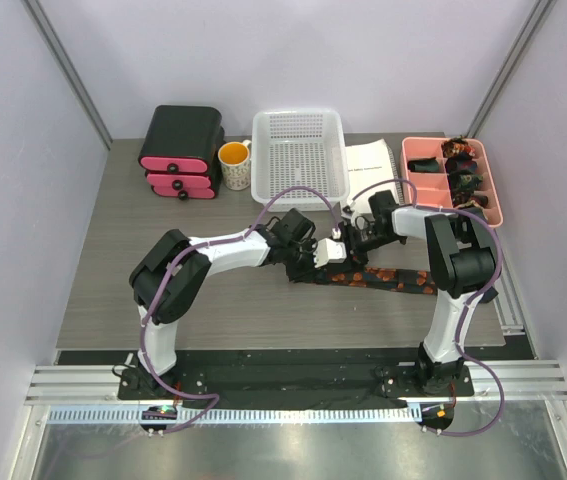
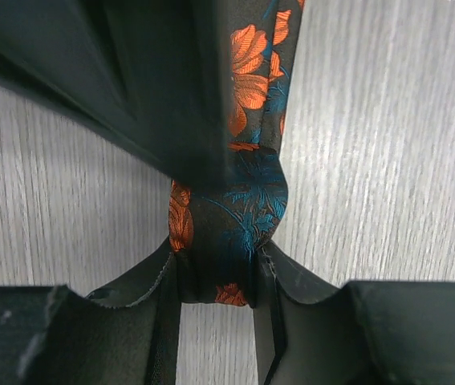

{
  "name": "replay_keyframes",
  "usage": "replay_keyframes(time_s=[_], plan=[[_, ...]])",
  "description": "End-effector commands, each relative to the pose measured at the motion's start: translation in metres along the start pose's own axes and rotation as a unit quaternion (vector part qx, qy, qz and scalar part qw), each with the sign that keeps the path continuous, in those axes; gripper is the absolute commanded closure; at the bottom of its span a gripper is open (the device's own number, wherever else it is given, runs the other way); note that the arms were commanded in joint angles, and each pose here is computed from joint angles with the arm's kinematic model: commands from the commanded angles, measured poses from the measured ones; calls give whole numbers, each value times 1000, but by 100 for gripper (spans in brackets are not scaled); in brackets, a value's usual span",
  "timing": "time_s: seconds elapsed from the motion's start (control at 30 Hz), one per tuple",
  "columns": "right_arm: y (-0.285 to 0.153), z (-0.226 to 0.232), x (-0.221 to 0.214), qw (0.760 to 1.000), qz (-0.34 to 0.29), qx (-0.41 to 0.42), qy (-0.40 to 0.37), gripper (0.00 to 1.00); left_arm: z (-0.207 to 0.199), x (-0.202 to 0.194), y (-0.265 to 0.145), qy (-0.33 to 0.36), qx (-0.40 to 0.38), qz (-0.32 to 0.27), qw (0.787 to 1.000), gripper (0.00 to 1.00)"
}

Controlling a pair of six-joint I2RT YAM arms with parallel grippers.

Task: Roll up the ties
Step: Roll the tie at the center of the board.

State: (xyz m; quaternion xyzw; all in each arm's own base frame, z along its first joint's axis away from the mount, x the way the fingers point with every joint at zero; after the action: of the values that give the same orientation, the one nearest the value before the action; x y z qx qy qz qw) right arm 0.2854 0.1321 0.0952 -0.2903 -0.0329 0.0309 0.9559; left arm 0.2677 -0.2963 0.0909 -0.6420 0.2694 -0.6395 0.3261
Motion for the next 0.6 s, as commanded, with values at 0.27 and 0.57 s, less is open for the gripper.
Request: replay_keyframes(time_s=[0.27,0.57], plan=[[36,-5,-1,1000,18,-9,2,98,-6,-28,0,-65,-6,129,989,61],[44,-59,-17,995,54,-59,67,99,11,-20,-31,-142,-29,-87,986,27]])
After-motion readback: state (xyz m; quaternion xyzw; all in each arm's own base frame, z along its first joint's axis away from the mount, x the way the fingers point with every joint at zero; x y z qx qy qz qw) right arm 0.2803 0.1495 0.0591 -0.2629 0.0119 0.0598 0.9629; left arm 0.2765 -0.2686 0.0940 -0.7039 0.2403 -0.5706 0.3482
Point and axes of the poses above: each gripper's point midway between its finger pads, its own y axis out along the fingers, its own z axis along the line the jaws close on, x = y × z, the point moved 9 cm from there along -y, back along the fingers, and after that the axes turned 1 degree about -y, right-handed, at the moved point
